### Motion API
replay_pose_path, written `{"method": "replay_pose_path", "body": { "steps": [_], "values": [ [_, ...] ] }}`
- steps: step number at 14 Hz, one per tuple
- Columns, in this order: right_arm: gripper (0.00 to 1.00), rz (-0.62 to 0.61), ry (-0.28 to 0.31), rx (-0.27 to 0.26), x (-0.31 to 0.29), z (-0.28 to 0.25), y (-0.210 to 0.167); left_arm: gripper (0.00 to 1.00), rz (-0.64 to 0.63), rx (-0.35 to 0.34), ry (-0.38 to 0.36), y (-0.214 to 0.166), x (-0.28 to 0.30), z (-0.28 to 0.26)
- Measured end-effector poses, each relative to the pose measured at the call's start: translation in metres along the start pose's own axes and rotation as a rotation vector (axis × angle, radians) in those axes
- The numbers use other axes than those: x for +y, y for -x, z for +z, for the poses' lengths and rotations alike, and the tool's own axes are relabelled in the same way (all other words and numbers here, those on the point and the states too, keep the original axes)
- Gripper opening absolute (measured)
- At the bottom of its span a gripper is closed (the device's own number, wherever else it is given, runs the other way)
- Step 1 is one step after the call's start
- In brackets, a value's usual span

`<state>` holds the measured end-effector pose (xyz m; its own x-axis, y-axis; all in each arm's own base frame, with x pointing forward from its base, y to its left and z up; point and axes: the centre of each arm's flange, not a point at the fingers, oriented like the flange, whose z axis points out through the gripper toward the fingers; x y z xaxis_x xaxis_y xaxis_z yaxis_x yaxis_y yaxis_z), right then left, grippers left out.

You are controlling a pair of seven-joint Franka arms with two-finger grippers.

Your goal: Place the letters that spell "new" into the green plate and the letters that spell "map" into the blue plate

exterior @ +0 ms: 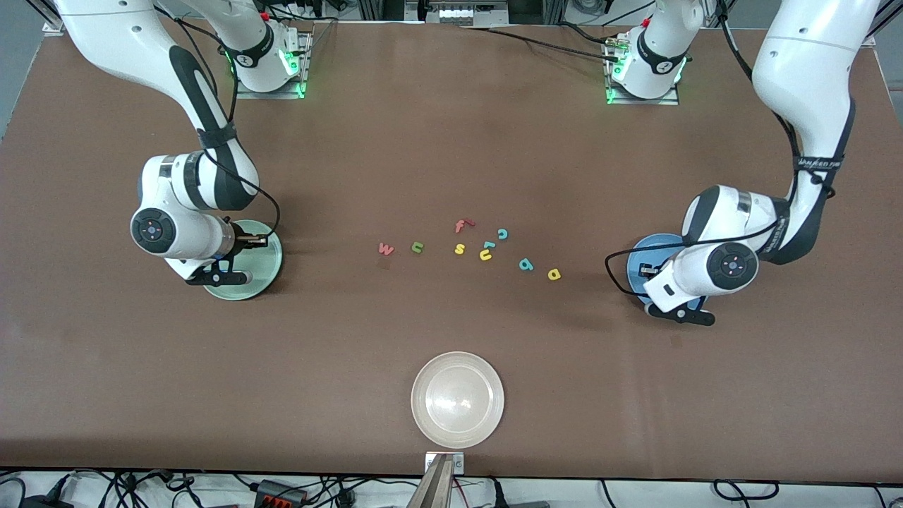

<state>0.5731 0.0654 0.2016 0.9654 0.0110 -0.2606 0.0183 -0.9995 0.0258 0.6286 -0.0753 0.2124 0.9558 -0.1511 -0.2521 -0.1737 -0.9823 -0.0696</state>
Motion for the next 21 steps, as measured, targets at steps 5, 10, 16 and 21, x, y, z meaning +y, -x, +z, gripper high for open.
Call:
{"method": "replay_pose_path", "body": {
  "steps": [5, 10, 16, 21],
  "values": [
    [0.63, 0.009, -0.006, 0.056, -0.002, -0.016, -0.012, 0.9, 0.085, 0.059, 0.033, -0.007, 0.054, -0.03],
    [1.0, -0.085, -0.002, 0.143, -0.11, -0.054, -0.004, 1.0, 0.067, 0.133, 0.049, -0.008, 0.145, -0.062],
    [1.0, -0.445, 0.051, 0.172, -0.224, -0.008, 0.024, 1.0, -0.115, 0.129, 0.117, -0.021, 0.176, -0.001],
    [0.82, -0.725, 0.078, 0.196, -0.262, -0.006, 0.038, 0.87, -0.157, 0.116, 0.135, -0.023, 0.186, 0.02]
  ]
}}
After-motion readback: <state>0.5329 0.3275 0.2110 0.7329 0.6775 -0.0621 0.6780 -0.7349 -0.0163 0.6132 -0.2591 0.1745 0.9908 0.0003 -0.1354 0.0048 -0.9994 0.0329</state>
